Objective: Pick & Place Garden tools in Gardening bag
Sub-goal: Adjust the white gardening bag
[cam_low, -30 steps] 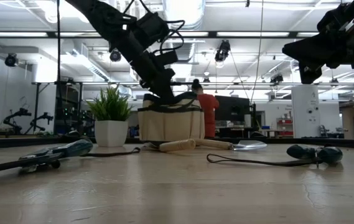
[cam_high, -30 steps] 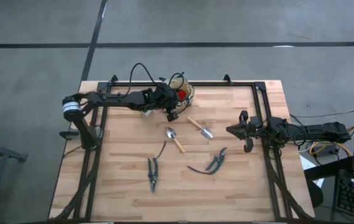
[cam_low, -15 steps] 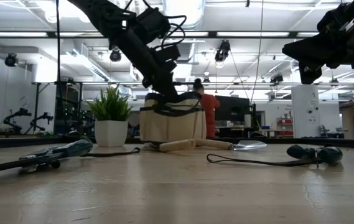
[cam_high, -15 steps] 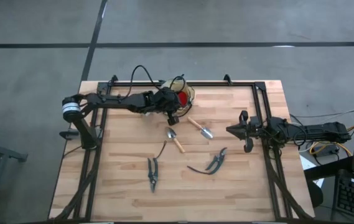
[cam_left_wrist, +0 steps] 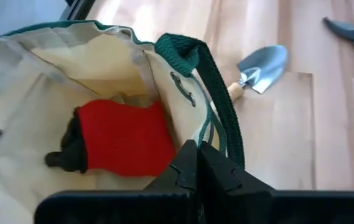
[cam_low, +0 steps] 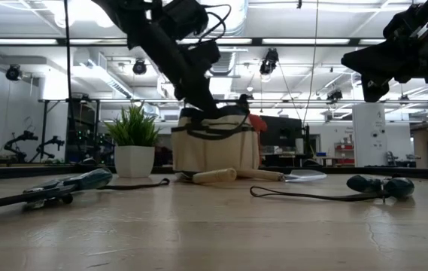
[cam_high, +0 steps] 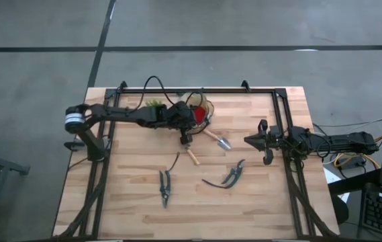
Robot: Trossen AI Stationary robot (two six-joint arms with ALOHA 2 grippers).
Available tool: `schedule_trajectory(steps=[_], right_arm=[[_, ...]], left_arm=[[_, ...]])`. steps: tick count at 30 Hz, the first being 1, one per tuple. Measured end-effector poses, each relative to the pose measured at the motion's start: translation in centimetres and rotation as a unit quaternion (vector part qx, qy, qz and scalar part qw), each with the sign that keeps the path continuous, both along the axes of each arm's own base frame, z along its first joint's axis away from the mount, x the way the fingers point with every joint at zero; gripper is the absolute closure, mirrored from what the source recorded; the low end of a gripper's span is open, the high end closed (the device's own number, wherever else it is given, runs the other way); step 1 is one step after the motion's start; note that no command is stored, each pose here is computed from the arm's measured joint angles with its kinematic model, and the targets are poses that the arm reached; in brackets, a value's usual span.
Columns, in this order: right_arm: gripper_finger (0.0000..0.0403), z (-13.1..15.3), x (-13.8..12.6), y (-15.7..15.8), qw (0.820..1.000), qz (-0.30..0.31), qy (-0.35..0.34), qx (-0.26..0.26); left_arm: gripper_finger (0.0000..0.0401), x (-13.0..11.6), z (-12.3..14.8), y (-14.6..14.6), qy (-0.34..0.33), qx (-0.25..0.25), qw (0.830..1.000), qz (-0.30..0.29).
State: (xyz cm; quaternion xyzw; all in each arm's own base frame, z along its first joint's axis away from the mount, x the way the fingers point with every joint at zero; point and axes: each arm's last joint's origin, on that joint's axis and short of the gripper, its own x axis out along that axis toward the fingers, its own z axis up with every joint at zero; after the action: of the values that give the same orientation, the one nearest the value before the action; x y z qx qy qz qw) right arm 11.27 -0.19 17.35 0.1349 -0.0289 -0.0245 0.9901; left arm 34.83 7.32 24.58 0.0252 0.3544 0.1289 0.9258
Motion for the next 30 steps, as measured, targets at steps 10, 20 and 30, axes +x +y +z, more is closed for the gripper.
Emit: schedule_trajectory(steps=[10,20,30], right_arm=[[0.0374,0.0,0.0,0.0,1.000,0.000,-0.001,0.000],[0.0374,0.0,0.0,0.0,1.000,0.000,-0.001,0.000],[0.0374,0.0,0.0,0.0,1.000,0.000,-0.001,0.000]], left_arm=[[0.0396,-0.7,1.6,-1.2,-0.021,-0.030,0.999,-0.020],[0.0371,-0.9,1.1,-1.3,-0.012,-0.059,0.998,-0.003],[0.0369,-1.4,0.5,-1.3,0.041,-0.011,0.999,-0.029]])
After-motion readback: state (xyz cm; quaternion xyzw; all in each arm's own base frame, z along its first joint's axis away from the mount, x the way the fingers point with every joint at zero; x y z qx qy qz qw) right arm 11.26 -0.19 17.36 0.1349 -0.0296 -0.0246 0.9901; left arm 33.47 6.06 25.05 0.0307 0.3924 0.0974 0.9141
